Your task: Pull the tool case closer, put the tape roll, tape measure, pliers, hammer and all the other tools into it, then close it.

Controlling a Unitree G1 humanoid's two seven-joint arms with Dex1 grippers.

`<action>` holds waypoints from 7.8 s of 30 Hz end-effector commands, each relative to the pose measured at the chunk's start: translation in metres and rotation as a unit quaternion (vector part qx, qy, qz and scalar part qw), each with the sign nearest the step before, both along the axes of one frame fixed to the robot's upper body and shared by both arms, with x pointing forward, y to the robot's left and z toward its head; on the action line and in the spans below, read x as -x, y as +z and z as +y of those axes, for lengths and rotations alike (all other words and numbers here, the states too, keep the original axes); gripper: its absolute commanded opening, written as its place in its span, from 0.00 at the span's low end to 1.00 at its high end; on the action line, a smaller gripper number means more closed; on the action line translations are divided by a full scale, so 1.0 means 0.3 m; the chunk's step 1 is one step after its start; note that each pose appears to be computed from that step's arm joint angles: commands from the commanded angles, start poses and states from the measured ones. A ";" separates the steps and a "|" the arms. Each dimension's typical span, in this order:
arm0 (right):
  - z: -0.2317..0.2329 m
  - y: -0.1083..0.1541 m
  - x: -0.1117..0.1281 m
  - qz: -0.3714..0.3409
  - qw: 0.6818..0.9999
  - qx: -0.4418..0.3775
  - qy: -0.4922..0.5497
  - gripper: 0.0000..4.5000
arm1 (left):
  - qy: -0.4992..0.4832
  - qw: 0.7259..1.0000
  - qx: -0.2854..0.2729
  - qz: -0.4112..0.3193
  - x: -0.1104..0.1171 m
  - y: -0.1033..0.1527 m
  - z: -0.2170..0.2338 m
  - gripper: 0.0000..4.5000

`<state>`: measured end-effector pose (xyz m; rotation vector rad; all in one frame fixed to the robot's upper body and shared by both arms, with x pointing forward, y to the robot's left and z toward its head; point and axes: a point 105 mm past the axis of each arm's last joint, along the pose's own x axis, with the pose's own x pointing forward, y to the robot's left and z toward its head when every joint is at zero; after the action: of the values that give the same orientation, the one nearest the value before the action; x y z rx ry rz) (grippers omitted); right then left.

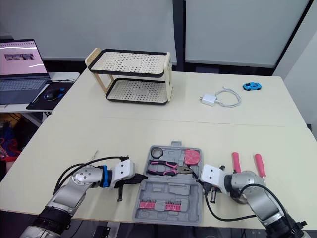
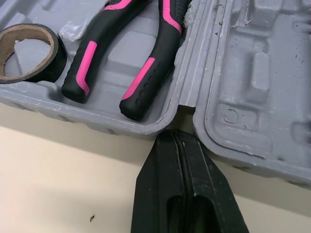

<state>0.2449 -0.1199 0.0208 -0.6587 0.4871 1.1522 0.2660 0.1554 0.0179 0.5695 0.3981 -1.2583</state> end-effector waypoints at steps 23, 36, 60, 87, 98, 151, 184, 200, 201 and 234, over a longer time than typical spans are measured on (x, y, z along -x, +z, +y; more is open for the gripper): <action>0.041 0.053 -0.073 -0.040 0.999 -0.015 -0.001 0.01 | -0.021 0.999 0.008 -0.035 -0.064 0.012 -0.102 0.00; 0.029 0.058 -0.094 -0.046 0.999 -0.009 -0.013 0.01 | -0.026 0.999 0.009 -0.036 -0.080 -0.009 -0.120 0.00; 0.021 0.052 -0.094 -0.042 0.999 -0.001 -0.012 0.01 | -0.039 0.999 0.006 -0.005 -0.024 -0.042 -0.110 0.00; -0.104 0.158 -0.053 -0.068 0.996 0.005 -0.059 0.01 | 0.075 0.997 0.011 0.010 -0.048 0.045 0.109 0.00; -0.368 0.402 0.055 -0.144 0.970 -0.024 -0.193 0.01 | 0.281 0.957 0.064 -0.025 -0.007 0.286 0.501 0.00; 0.010 0.540 0.046 -0.057 0.984 -0.128 0.113 0.99 | 0.536 0.834 0.128 0.007 0.237 0.196 0.698 1.00; 0.041 0.550 0.043 -0.068 0.985 -0.109 0.119 1.00 | 0.553 0.824 0.120 0.035 0.083 0.008 0.562 0.39; 0.005 0.539 0.063 -0.072 0.988 -0.115 0.079 1.00 | 0.370 0.922 0.106 -0.037 0.018 0.218 0.405 0.04; -0.001 0.537 0.067 -0.071 0.988 -0.115 0.074 1.00 | 0.334 0.936 0.099 -0.039 0.025 0.236 0.368 0.04; -0.077 0.404 0.171 -0.022 0.999 -0.031 -0.014 1.00 | -0.110 0.990 -0.073 -0.058 0.006 0.145 -0.237 0.04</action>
<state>0.1964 -0.1480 0.1365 -0.5953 0.4424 1.0980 0.2625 0.0872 0.0579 0.8069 0.3603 -1.4086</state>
